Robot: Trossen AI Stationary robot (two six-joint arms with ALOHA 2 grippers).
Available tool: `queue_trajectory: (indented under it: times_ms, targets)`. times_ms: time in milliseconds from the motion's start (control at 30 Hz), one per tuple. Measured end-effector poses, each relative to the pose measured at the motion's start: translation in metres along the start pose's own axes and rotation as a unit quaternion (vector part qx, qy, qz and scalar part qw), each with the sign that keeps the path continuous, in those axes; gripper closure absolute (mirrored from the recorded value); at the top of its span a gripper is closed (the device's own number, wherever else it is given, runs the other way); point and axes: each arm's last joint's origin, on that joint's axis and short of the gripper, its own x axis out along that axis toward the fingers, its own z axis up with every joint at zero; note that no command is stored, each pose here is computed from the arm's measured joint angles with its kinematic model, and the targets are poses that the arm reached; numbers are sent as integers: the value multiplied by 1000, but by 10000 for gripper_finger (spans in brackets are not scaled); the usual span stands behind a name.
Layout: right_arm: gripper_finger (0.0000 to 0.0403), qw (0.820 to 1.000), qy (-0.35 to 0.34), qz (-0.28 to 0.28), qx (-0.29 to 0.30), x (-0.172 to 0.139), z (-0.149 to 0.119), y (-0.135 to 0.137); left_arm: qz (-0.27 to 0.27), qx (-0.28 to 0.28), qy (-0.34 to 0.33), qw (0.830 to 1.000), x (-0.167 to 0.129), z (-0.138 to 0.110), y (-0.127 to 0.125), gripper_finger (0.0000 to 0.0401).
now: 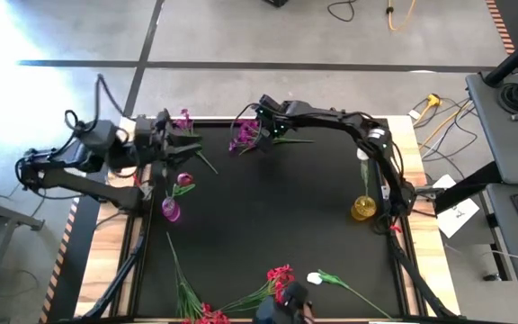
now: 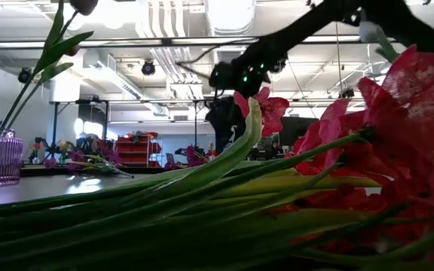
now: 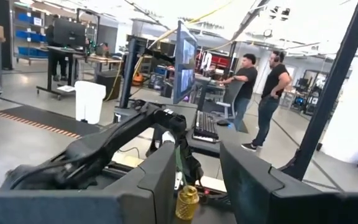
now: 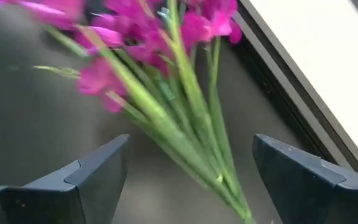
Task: Sort flowers into vase by color
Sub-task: Put the right violet flower into the violet flower vase
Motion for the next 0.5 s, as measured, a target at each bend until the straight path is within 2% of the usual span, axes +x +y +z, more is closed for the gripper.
queue_trajectory:
  times_ms: [133, 267, 500]
  targets:
    - [77, 1000, 19, -6, 3, 13, 4, -11, 4, 6, 11, 1000, 16, 2, 10, 290]
    - [77, 1000, 30, -9, -4, 9, 10, -13, 1, 9, 29, 1000, 27, 5, 17, 290]
    - [77, 1000, -15, 2, -11, -31, 23, -15, 15, 21, 43, 999, 28, 15, 28, 290]
